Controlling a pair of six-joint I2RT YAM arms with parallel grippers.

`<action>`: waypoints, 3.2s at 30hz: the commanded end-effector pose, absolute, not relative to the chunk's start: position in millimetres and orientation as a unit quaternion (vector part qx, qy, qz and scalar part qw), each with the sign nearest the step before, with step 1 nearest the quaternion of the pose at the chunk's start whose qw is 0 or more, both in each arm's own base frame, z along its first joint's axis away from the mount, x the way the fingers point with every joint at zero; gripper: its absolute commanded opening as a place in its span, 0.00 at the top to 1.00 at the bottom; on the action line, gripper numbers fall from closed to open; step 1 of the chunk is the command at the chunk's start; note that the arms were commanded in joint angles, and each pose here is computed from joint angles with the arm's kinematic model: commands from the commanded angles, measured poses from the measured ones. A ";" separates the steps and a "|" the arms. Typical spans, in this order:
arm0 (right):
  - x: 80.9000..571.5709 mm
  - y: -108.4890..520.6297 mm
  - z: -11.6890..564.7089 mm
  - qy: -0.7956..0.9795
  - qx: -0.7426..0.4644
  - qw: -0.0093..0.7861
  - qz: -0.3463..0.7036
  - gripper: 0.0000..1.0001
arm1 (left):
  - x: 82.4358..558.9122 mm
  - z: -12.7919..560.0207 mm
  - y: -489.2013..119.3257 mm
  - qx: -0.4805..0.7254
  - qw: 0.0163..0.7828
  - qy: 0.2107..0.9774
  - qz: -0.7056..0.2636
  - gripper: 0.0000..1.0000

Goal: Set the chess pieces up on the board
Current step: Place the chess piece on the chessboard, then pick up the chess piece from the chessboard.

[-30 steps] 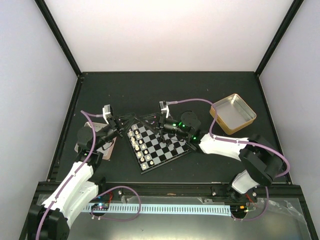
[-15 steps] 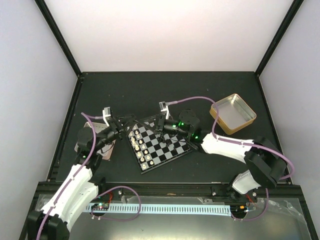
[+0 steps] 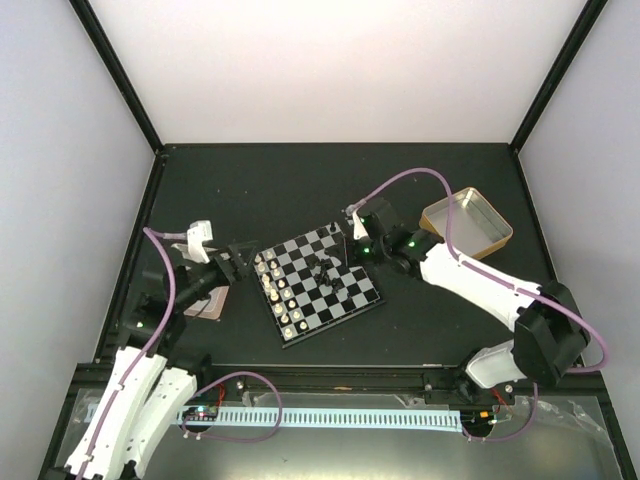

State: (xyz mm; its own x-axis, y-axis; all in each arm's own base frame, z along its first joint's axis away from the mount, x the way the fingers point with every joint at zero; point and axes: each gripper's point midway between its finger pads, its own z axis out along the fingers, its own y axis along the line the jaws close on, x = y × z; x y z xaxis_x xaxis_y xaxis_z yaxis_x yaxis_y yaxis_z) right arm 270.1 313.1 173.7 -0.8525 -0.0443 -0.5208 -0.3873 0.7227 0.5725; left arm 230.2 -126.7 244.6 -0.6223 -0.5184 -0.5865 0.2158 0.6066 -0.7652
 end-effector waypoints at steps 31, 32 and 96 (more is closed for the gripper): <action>320.6 256.5 81.6 0.969 -0.213 0.123 0.021 0.98 | 195.1 267.6 -90.1 0.033 0.540 0.799 -0.263 0.09; 322.8 255.2 79.2 0.969 -0.214 0.124 0.012 0.98 | 195.0 267.5 -89.2 0.033 0.540 0.800 -0.260 0.09; 223.3 266.4 70.2 0.965 -0.189 0.143 0.113 0.61 | 205.6 264.1 -117.5 0.047 0.509 0.790 -0.339 0.09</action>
State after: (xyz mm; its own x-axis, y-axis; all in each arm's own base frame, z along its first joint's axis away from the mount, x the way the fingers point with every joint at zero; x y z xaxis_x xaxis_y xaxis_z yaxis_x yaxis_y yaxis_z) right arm 234.5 251.3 72.1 -0.8905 -0.3370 -0.3056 -0.3887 0.9127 0.1262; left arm 204.6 -105.9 249.7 -0.4914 -0.2479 -0.8349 0.3613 0.8142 -0.4544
